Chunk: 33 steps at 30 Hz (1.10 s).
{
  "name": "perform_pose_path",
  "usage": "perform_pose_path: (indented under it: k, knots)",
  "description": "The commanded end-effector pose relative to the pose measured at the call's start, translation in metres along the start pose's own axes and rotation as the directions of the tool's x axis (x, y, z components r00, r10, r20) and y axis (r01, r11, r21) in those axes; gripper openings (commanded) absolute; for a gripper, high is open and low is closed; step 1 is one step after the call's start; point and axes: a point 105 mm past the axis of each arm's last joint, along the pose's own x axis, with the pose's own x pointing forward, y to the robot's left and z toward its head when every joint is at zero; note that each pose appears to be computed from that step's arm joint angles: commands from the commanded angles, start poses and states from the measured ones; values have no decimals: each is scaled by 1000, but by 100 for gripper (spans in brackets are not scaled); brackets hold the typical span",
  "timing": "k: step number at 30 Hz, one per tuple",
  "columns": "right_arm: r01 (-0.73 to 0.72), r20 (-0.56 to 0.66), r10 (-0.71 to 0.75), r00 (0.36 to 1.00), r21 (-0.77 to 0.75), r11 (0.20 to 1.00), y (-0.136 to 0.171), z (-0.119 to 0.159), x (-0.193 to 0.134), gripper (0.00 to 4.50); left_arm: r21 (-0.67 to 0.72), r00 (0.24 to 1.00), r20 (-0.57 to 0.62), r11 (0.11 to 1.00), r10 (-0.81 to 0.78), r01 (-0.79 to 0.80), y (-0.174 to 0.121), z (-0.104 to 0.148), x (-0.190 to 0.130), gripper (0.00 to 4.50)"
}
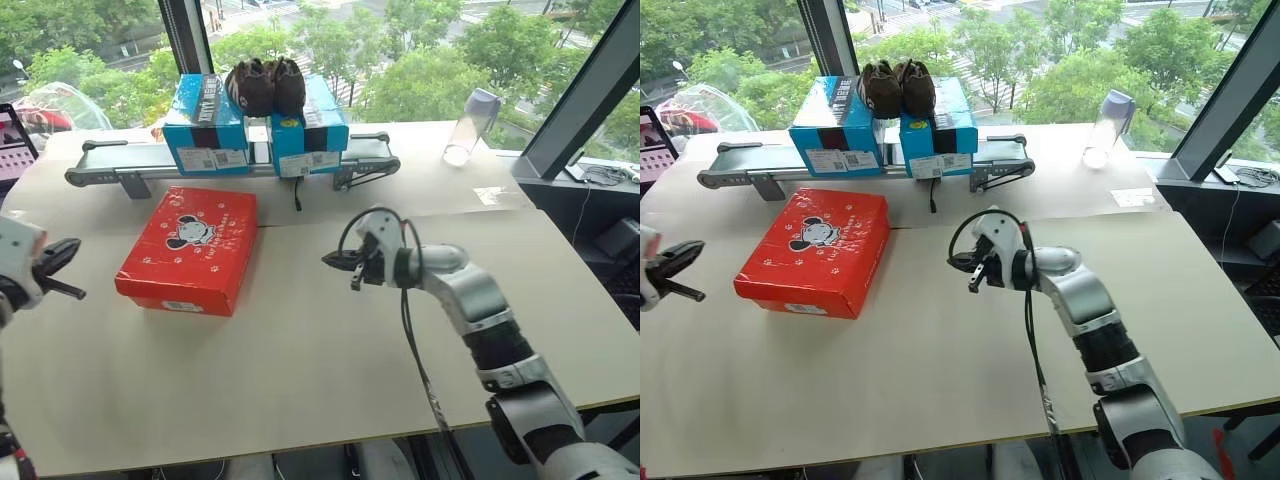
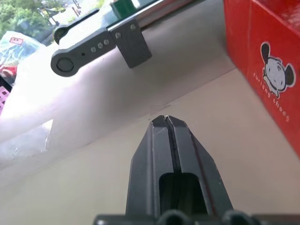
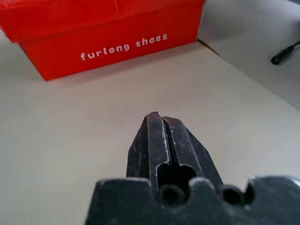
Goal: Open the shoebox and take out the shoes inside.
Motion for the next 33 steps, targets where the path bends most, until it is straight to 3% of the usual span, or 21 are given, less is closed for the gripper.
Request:
perform_pose_path:
  k: [1, 4, 13, 19, 27, 33]
  knots:
    - [19, 54, -16, 998, -58, 998, -2, 17, 15, 1, 23, 999, 37, 999, -40, 39, -17, 4, 18, 0]
    - [8, 97, -4, 995, -46, 999, 3, 22, 30, 1, -1, 993, 46, 995, -104, 105, -36, 0, 31, 0]
    - [-55, 188, 53, 981, 7, 998, 25, 28, 65, 1, -107, 973, 94, 969, -211, 220, -57, 1, 38, 0]
    - [-74, 187, 71, 980, 11, 997, 36, 21, 79, 1, -207, 894, 237, 880, -379, 428, -112, 25, 39, 0]
    - [-108, 171, 113, 979, -35, 994, 38, 20, 57, 1, -233, 788, 228, 753, -572, 615, -182, 25, 4, 0]
    - [-175, 73, 179, 981, -61, 983, 50, 10, 9, 1, -247, 715, 214, 671, -666, 699, -216, 29, -29, 0]
